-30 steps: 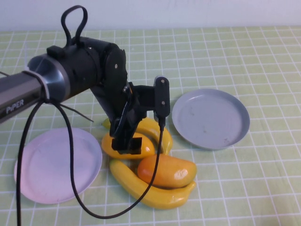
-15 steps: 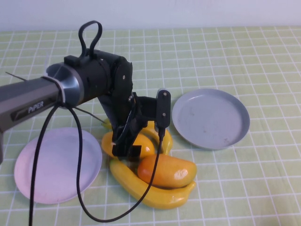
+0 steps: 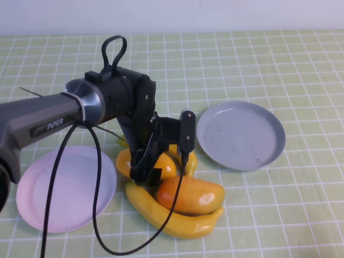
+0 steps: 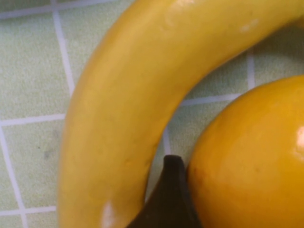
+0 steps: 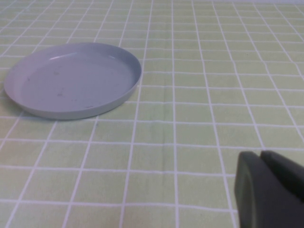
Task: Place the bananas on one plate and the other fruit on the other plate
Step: Put one type of fruit in the left plate
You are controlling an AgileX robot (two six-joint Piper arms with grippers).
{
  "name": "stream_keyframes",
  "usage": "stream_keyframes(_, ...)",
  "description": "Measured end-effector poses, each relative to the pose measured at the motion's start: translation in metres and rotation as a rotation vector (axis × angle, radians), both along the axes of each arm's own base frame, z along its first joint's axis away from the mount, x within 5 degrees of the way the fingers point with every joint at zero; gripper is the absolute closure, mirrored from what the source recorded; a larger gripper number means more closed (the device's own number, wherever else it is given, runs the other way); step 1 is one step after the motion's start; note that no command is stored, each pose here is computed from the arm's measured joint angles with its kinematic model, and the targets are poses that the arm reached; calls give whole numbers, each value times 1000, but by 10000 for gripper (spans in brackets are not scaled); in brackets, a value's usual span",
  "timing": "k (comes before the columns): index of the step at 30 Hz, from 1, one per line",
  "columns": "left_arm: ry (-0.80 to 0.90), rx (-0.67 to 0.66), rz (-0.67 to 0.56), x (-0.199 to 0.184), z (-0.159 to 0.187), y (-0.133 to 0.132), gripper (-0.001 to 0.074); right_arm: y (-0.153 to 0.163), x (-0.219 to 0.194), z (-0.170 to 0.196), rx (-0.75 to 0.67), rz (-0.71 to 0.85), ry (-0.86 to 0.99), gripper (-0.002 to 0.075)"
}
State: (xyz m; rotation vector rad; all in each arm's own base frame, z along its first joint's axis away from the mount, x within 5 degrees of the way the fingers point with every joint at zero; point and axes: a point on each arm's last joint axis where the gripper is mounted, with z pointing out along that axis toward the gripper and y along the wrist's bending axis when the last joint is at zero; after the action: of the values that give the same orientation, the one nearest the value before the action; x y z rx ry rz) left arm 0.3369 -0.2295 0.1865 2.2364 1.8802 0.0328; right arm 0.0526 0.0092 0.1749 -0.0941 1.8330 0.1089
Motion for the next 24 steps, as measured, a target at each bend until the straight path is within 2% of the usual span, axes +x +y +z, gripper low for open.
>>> stream_keyframes(3,-7,10,-8,2,-2,0,223,0,0,0,0,0,0,741)
stream_keyframes(12,-2,19,-12,1,-2,1,223,0,0,0,0,0,0,741)
stream_keyframes(17,-31,-5,10,-3,19,4,223,0,0,0,0,0,0,741)
stream_keyframes(21,-80,-79,129,-11,56,9,223,0,0,0,0,0,0,741)
stream_keyframes(24,-101,-132,277,-20,83,17,223,0,0,0,0,0,0,741)
